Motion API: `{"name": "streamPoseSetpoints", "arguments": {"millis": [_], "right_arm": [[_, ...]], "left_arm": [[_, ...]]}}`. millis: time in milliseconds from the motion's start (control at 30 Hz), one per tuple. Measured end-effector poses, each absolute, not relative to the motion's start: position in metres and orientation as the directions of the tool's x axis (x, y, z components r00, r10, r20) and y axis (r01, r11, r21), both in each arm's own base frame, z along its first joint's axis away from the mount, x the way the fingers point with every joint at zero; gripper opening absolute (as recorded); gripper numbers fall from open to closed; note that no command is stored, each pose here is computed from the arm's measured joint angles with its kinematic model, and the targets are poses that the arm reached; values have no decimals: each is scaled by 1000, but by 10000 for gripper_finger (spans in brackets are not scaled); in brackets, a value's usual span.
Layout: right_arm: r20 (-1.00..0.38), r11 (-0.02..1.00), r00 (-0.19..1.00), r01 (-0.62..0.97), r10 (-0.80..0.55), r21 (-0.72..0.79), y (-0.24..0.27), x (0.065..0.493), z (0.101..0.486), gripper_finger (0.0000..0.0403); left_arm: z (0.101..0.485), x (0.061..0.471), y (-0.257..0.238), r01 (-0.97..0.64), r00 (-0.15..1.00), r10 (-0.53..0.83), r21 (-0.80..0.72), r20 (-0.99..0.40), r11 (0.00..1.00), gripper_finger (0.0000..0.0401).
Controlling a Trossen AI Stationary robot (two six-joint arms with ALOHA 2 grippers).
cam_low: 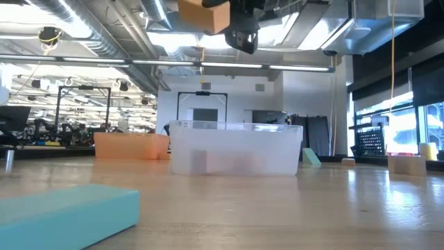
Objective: Sort & place blocks by color
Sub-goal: Put the yellow block into the orange bin
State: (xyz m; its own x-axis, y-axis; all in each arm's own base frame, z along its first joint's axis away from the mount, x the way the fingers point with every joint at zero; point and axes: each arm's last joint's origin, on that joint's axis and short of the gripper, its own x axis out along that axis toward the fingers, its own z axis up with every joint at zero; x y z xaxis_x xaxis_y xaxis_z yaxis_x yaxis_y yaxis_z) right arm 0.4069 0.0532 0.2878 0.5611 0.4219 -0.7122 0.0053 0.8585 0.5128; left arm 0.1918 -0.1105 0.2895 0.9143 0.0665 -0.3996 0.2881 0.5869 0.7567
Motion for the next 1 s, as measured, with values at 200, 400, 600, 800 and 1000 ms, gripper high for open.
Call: {"name": "streamPoseSetpoints", "arguments": {"millis": [200,400,600,800,1000], "right_arm": [[-702,862,566,-29,431,506,59,407,289,130],[-702,864,564,-45,436,501,61,407,289,130],[-699,871,567,-69,435,486,61,407,289,130],[-703,878,563,-88,434,471,61,407,287,130],[-721,880,542,-76,432,470,61,404,276,130]], "left_arm": [[290,197,-105,318,911,17,728,-413,608,181],[289,208,-97,335,914,-3,753,-405,566,181],[288,222,-96,350,926,-58,791,-374,502,181],[284,238,-95,315,942,-44,834,-332,453,181],[282,248,-92,291,951,-36,848,-308,442,181]]}}
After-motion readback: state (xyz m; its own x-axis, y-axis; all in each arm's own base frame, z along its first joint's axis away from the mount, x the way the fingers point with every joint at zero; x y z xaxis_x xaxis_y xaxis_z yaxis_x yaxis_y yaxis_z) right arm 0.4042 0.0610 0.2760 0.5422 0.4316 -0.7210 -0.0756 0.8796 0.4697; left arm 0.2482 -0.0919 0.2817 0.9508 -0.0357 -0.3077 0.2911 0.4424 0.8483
